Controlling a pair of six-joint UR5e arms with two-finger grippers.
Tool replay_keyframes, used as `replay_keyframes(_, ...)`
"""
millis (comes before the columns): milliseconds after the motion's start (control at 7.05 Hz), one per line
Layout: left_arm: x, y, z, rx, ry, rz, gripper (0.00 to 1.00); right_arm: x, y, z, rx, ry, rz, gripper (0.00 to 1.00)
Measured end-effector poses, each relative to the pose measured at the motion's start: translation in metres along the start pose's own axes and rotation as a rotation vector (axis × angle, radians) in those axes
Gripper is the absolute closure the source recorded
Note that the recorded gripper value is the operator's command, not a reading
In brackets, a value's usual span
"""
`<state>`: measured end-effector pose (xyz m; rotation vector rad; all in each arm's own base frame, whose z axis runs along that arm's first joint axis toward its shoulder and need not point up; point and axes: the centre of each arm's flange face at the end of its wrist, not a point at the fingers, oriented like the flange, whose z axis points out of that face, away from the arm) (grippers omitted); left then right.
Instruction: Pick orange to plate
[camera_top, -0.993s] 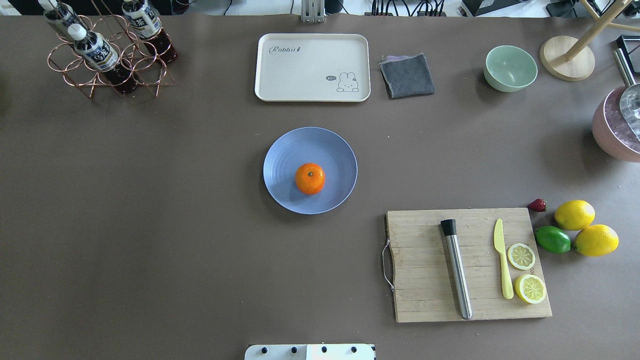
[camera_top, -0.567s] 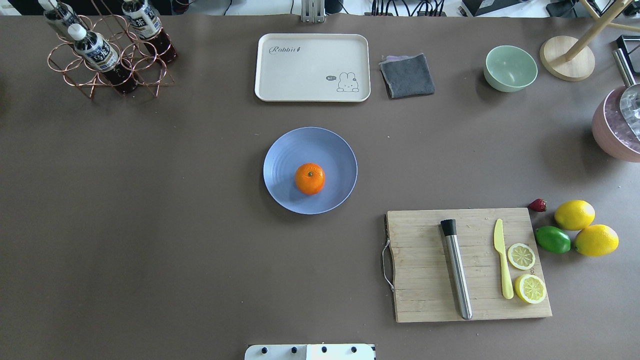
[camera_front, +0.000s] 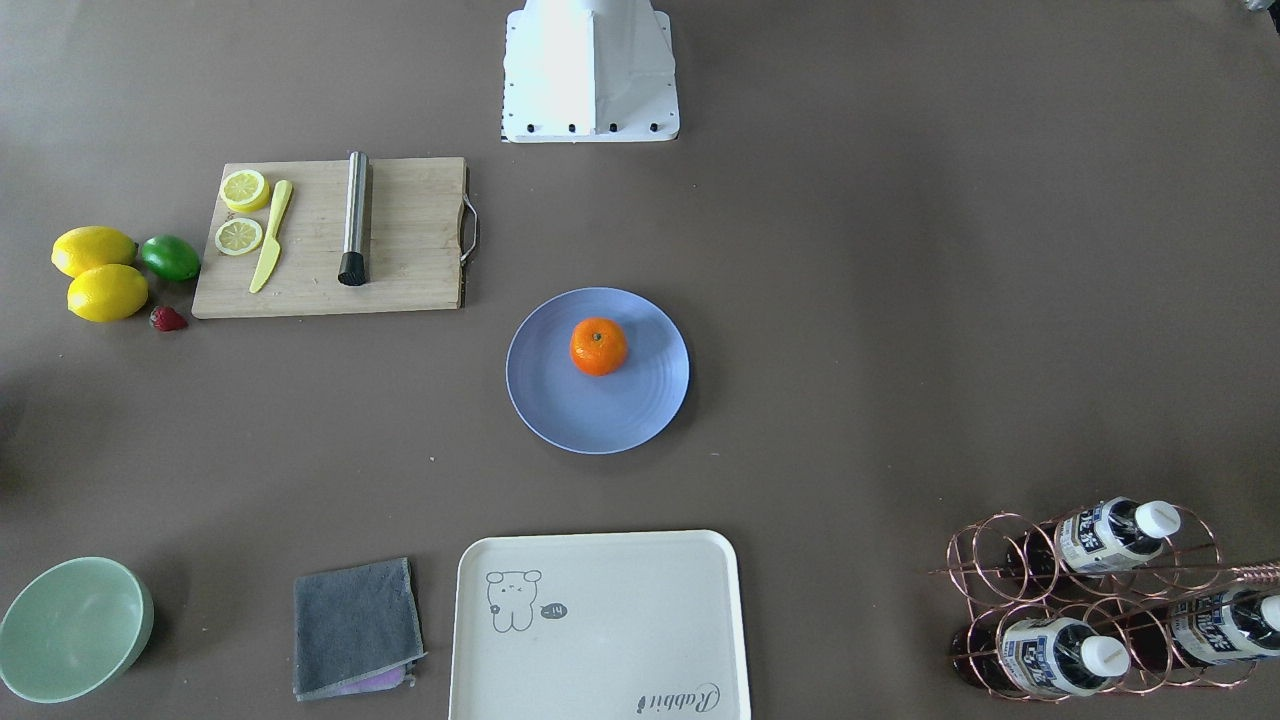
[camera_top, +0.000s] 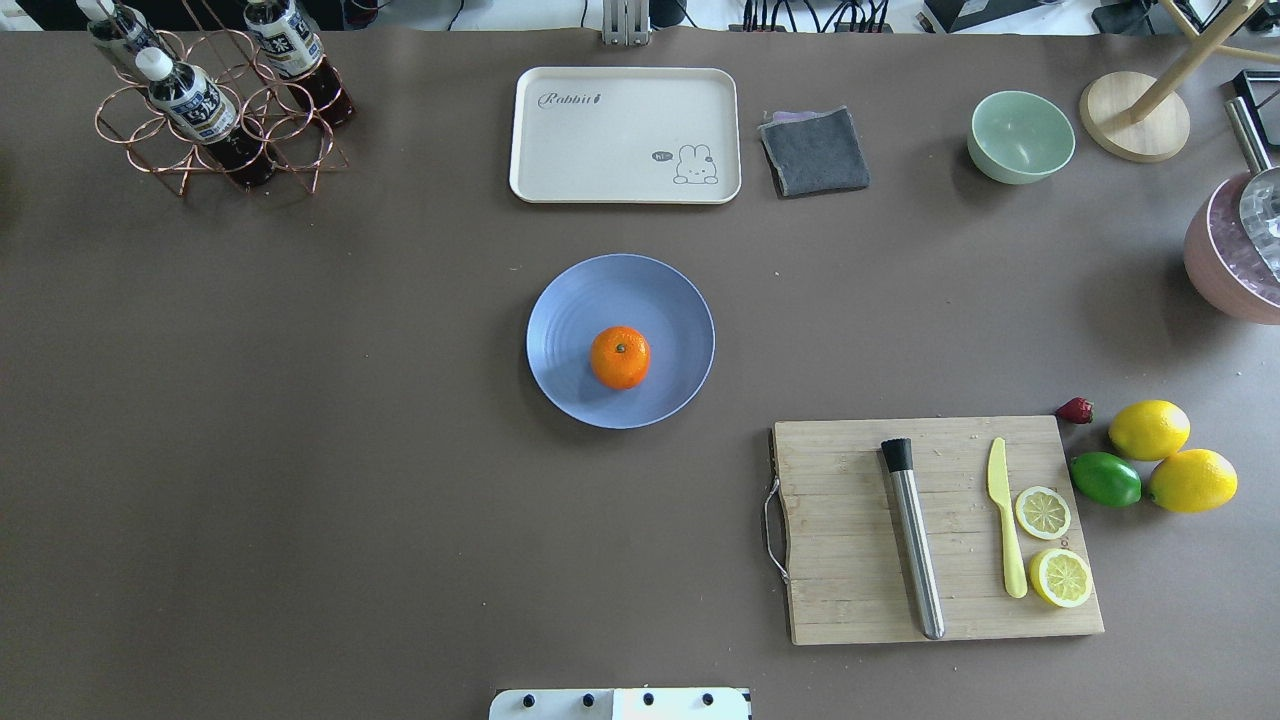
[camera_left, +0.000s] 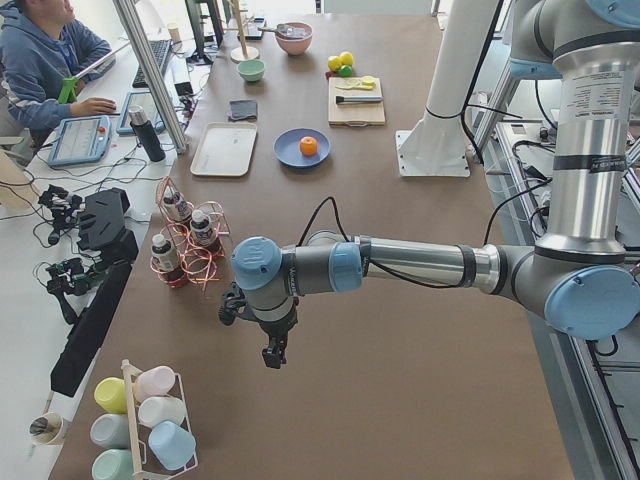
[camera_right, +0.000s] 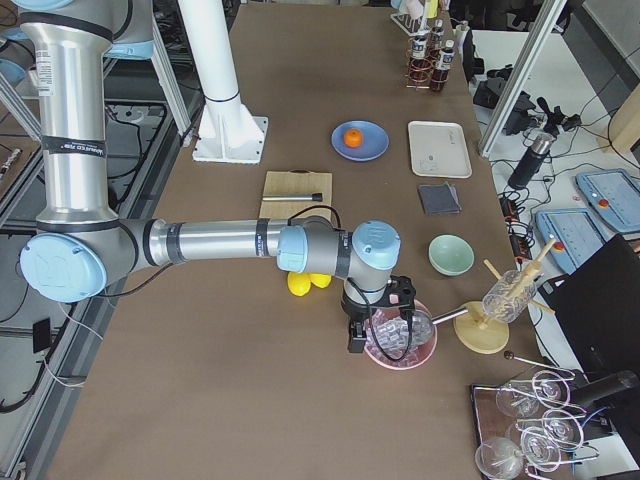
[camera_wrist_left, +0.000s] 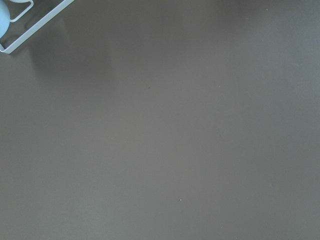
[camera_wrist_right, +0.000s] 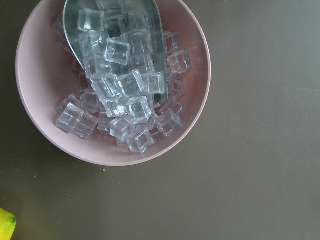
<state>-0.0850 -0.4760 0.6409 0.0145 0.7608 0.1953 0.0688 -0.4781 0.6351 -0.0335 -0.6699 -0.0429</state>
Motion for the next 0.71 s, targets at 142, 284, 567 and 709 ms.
replay_keyframes(142, -0.0001, 0.0001, -0.0002, 0.0, 0.0, 0.0, 0.02, -0.0006, -0.0004, -0.0001, 0.0, -0.001, -0.001, 0.0)
replay_keyframes(284, -0.0002, 0.0001, -0.0002, 0.0, 0.0, 0.0, 0.02, -0.0016, -0.0011, 0.0, 0.0, -0.001, -0.003, 0.0)
replay_keyframes(567, -0.0002, 0.0001, -0.0002, 0.001, 0.0, 0.0, 0.02, -0.0028, -0.0018, 0.0004, -0.001, -0.001, -0.006, 0.0)
replay_keyframes(709, -0.0001, 0.0001, -0.0002, 0.001, 0.0, 0.0, 0.02, -0.0034, -0.002, 0.0007, -0.002, -0.001, -0.007, 0.0)
